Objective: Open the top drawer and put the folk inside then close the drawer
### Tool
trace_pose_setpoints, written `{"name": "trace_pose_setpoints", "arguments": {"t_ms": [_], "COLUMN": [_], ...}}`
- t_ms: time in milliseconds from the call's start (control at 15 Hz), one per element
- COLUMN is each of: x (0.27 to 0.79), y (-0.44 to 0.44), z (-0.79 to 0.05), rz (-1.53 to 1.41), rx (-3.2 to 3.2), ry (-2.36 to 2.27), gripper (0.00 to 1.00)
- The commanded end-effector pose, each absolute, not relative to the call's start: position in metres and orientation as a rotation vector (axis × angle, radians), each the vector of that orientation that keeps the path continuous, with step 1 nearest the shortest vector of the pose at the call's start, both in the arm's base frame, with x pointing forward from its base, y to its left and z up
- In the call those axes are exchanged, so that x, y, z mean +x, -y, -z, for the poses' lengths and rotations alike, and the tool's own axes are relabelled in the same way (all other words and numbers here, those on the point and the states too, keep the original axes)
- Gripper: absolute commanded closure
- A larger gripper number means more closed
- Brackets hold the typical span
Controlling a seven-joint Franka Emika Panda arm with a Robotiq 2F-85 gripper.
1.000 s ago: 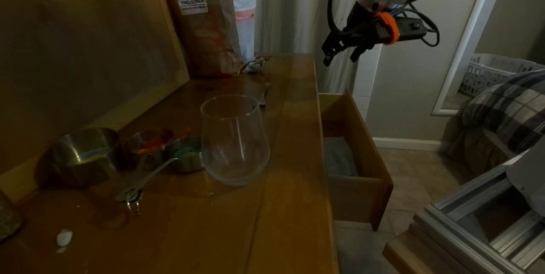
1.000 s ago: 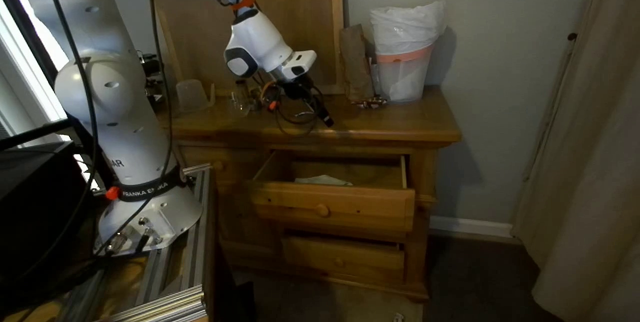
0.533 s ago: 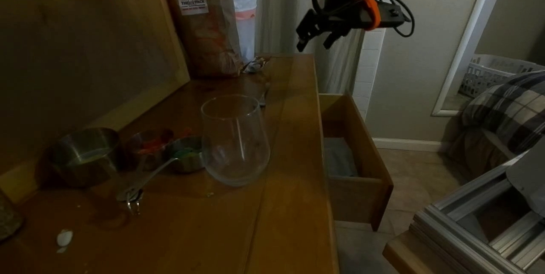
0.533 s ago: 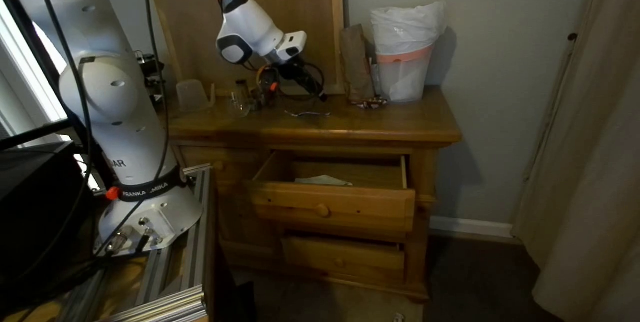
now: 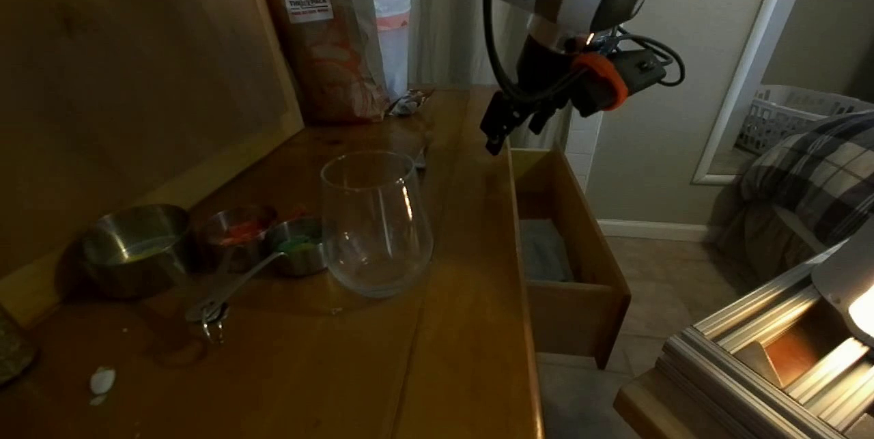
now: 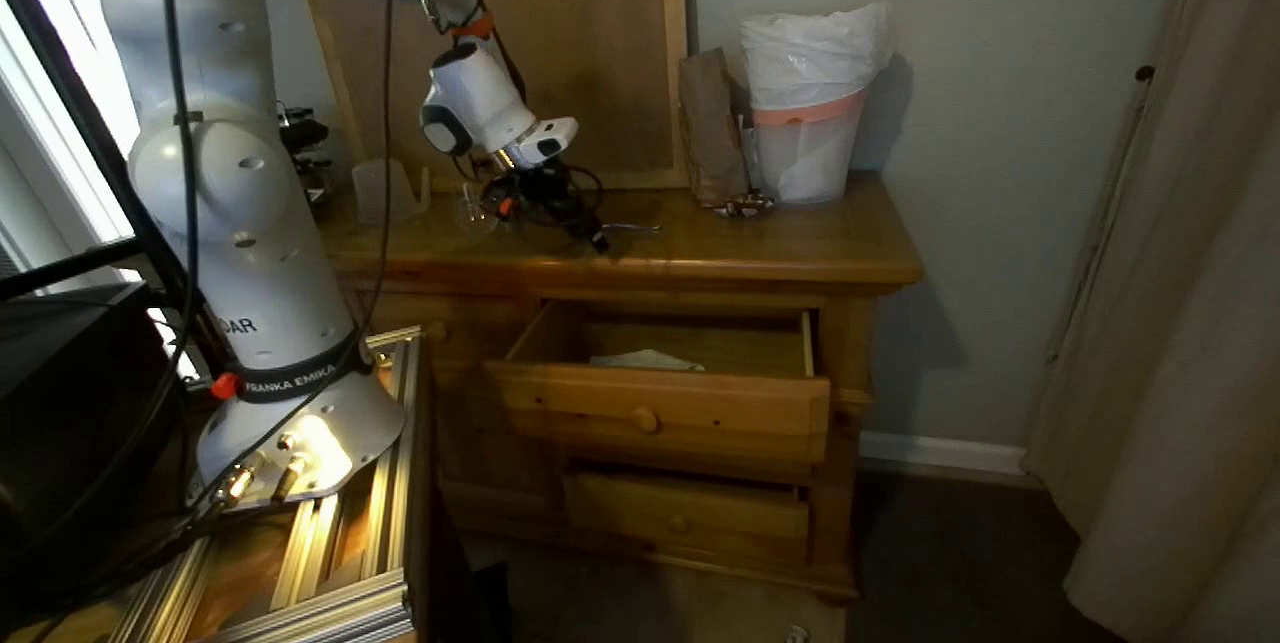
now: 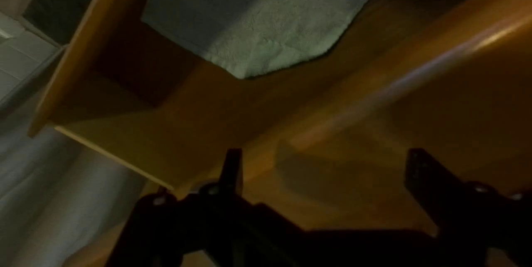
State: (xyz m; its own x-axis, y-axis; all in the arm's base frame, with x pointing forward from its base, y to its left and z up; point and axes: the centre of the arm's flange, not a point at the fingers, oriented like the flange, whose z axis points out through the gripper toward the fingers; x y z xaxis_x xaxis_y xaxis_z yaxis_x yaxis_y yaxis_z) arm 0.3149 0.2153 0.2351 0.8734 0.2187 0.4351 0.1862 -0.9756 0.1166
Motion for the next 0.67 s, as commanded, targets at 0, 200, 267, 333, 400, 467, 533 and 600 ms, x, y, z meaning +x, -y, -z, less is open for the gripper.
{"name": "trace_pose_setpoints", "arguments": {"t_ms": [0, 200, 267, 333, 400, 467, 533, 600], "x": [0.315, 0.317, 0.316, 0.316, 0.316, 0.316, 0.314, 0.315], "y": [-0.222, -0.226, -0.225, -0.224, -0.224, -0.224, -0.23, -0.235], "z": [-0.231, -0.228, -0.228, -0.228, -0.228, -0.228, -0.233, -0.24], "rz": [-0.674, -0.661, -0.66, -0.659, -0.658, -0.658, -0.708, -0.739], "rx": [2.951, 2.951, 2.948, 2.948, 2.947, 2.947, 2.946, 2.928], "ry": [-0.346, -0.348, -0.348, -0.348, -0.348, -0.349, -0.361, -0.368], "gripper": [0.0, 0.0, 0.0, 0.0, 0.0, 0.0, 0.0, 0.0]}}
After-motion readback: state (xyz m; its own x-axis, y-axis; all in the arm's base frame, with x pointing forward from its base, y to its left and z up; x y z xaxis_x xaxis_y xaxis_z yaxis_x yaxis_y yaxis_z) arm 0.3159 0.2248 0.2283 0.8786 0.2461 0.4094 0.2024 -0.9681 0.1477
